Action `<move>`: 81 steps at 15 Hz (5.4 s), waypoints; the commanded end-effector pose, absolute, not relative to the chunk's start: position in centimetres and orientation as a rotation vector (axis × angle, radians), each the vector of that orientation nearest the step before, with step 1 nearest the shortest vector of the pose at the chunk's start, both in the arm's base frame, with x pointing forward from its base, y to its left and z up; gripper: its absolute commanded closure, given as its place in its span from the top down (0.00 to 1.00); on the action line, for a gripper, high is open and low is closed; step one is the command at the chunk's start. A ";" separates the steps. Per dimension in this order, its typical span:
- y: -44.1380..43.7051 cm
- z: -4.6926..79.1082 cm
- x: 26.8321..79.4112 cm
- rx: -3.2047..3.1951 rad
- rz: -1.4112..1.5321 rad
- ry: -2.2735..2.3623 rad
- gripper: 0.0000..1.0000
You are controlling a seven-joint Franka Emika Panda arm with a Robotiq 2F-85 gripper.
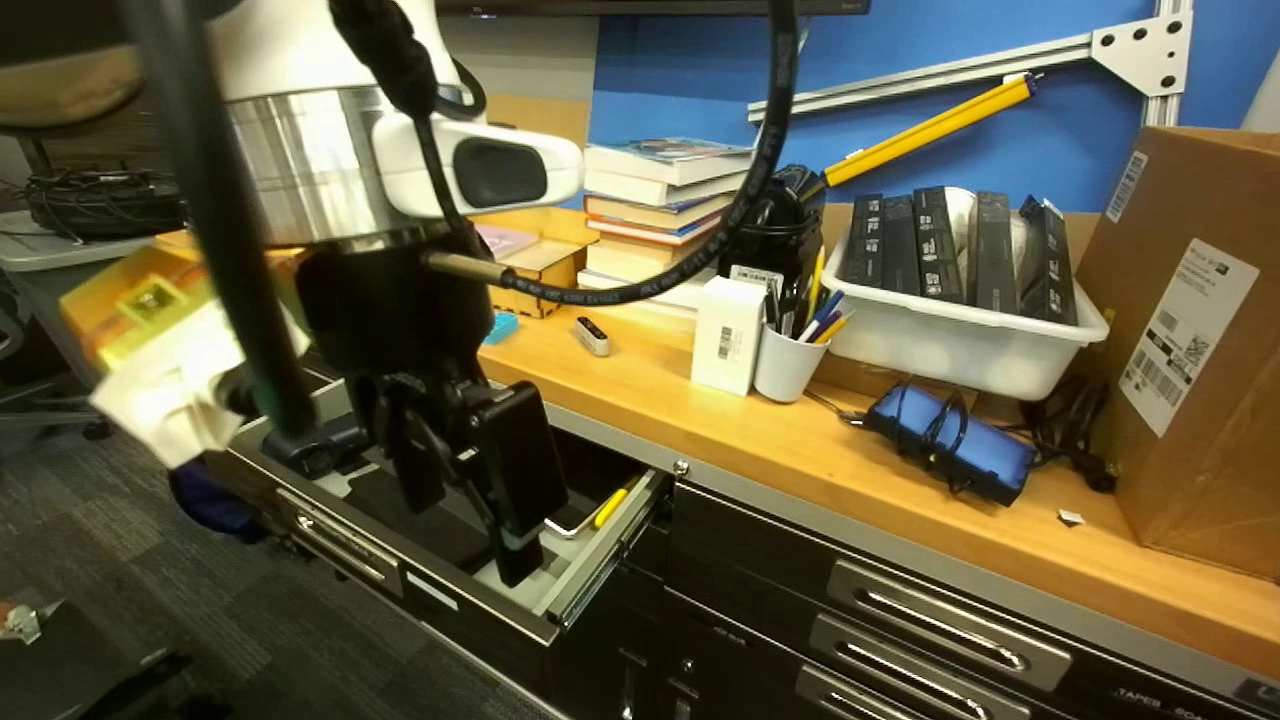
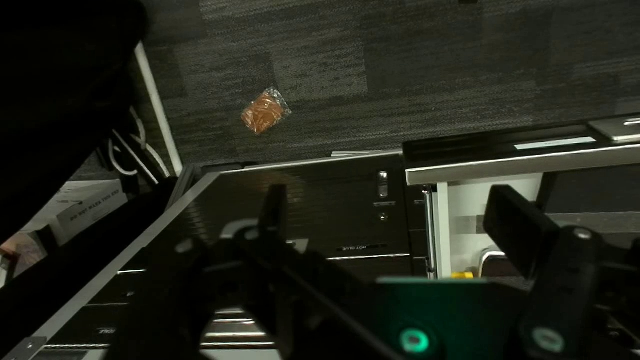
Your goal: Pick up the blue object from the counter and put it in the open drawer and close it
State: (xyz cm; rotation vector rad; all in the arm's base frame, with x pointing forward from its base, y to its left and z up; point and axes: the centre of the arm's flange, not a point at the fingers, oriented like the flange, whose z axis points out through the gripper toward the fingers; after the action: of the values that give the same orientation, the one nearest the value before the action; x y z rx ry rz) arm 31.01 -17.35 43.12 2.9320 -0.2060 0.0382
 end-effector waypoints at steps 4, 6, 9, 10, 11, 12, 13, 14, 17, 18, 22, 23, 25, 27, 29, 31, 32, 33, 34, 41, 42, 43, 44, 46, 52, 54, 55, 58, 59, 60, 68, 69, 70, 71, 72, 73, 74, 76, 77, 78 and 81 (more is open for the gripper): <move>-10.1 44.4 39.9 2.880 0.241 -0.010 1.00; -5.6 44.3 43.2 2.855 0.305 0.121 1.00; 1.0 43.1 48.1 2.848 0.358 0.262 1.00; 3.1 42.5 49.6 2.857 0.360 0.296 1.00; 4.9 41.8 51.1 2.864 0.359 0.321 1.00; 6.7 41.0 52.5 2.875 0.353 0.334 1.00; 8.2 40.4 53.8 2.889 0.350 0.342 1.00; 9.6 39.5 54.9 2.900 0.346 0.359 1.00; 12.7 37.8 57.8 2.923 0.366 0.339 1.00; 13.4 37.3 58.7 2.930 0.377 0.316 1.00; 15.1 35.6 61.3 2.936 0.400 0.266 1.00; 15.3 35.2 61.8 2.943 0.397 0.256 1.00; 15.4 34.2 62.5 2.953 0.387 0.235 1.00; 15.5 33.1 63.0 2.958 0.370 0.226 0.75; 15.3 32.5 63.1 2.961 0.351 0.227 0.66; 15.1 32.1 63.1 2.968 0.348 0.223 0.51; 15.0 32.2 63.1 2.972 0.343 0.217 0.42; 14.9 32.2 62.9 2.979 0.332 0.215 0.35; 14.8 32.2 62.5 2.974 0.319 0.224 0.27; 11.1 32.7 57.0 2.914 0.183 0.414 0.11; 10.1 32.6 55.9 2.902 0.154 0.423 0.11; 9.3 32.6 55.0 2.899 0.133 0.435 0.11; 8.4 32.6 53.9 2.901 0.107 0.433 0.11; 7.0 32.1 52.1 2.899 0.065 0.437 0.11; 5.5 24.8 47.7 2.909 -0.125 0.377 0.11; 6.3 23.7 47.2 2.914 -0.130 0.366 0.17; 6.6 23.5 47.0 2.920 -0.129 0.371 0.61; 6.6 24.3 46.6 2.919 -0.136 0.372 0.76; 5.8 25.1 46.2 2.908 -0.162 0.388 0.83; 5.0 25.8 45.8 2.900 -0.187 0.398 0.92; -1.1 24.3 41.3 2.830 -0.629 0.338 1.00; -1.2 23.6 41.0 2.819 -0.667 0.338 1.00; -1.2 22.5 40.6 2.813 -0.649 0.316 1.00; -1.1 21.7 40.4 2.806 -0.619 0.288 1.00; -0.8 21.0 40.5 2.787 -0.583 0.260 1.00; -0.4 20.2 40.9 2.775 -0.542 0.232 1.00; 0.0 19.7 41.3 2.764 -0.501 0.211 1.00; 1.2 18.7 42.6 2.751 -0.391 0.142 1.00; 1.6 18.2 43.0 2.741 -0.353 0.090 1.00; 2.2 18.2 43.8 2.732 -0.306 0.049 1.00; 4.2 18.7 46.6 2.721 -0.138 -0.064 1.00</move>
State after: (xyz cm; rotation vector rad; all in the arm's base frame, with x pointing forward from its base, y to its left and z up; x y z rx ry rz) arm 43.42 1.93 20.52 2.7409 0.0478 -0.2922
